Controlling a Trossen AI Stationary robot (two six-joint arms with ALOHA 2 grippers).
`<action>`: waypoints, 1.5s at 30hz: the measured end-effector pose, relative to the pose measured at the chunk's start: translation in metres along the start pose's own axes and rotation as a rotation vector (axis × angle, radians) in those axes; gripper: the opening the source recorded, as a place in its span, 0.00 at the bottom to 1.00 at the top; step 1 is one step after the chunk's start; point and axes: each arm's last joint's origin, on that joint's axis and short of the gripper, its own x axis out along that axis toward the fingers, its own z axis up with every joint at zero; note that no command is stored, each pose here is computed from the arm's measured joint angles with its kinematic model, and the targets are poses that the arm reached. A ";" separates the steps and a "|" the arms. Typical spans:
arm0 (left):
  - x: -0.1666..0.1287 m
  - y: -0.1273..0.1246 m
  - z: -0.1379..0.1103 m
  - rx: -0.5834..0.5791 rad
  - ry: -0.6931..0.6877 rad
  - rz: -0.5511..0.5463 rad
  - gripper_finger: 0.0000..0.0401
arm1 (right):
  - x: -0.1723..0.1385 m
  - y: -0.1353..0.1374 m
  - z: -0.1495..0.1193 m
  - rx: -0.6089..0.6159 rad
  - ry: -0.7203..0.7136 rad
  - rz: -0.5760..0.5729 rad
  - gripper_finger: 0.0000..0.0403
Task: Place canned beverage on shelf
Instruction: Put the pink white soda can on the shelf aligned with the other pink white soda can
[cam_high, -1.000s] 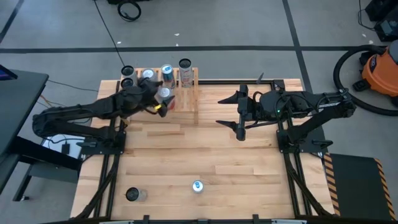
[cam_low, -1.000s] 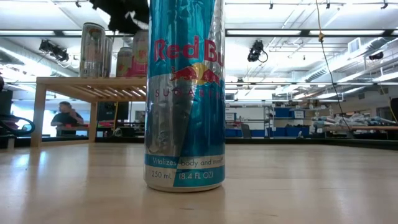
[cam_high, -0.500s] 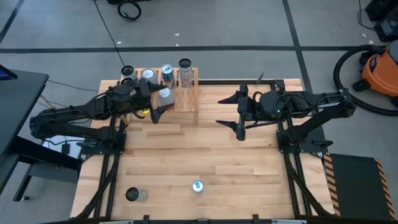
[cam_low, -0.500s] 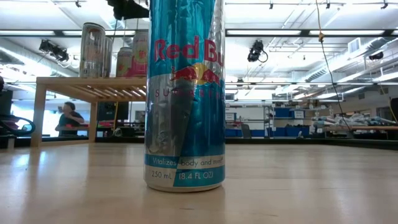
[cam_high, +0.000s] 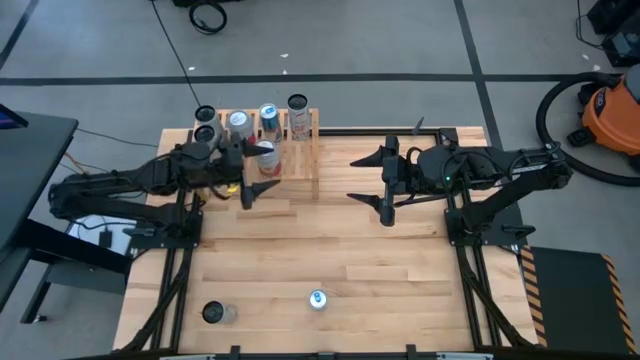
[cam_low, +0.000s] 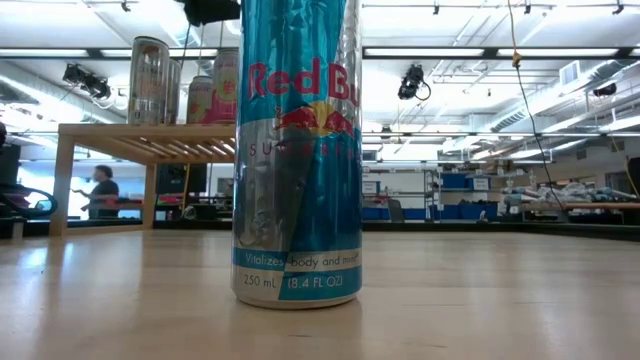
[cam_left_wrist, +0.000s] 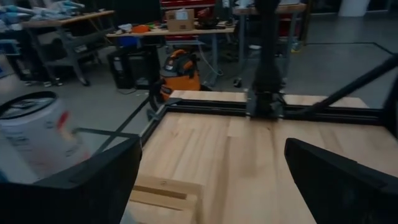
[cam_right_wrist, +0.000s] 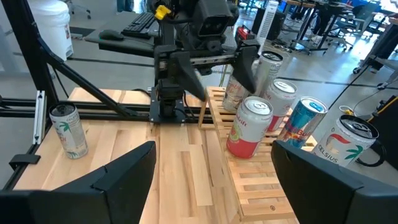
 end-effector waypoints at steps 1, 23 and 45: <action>-0.001 -0.003 0.000 0.001 -0.002 -0.014 0.99 | 0.000 0.000 0.001 -0.001 -0.008 -0.001 0.82; -0.023 -0.025 0.002 0.039 0.004 -0.156 0.99 | 0.064 -0.018 -0.003 -0.084 -0.046 -0.109 0.82; -0.060 -0.017 0.002 0.052 0.006 -0.137 0.99 | 0.199 -0.074 -0.062 -0.072 -0.066 -0.167 0.82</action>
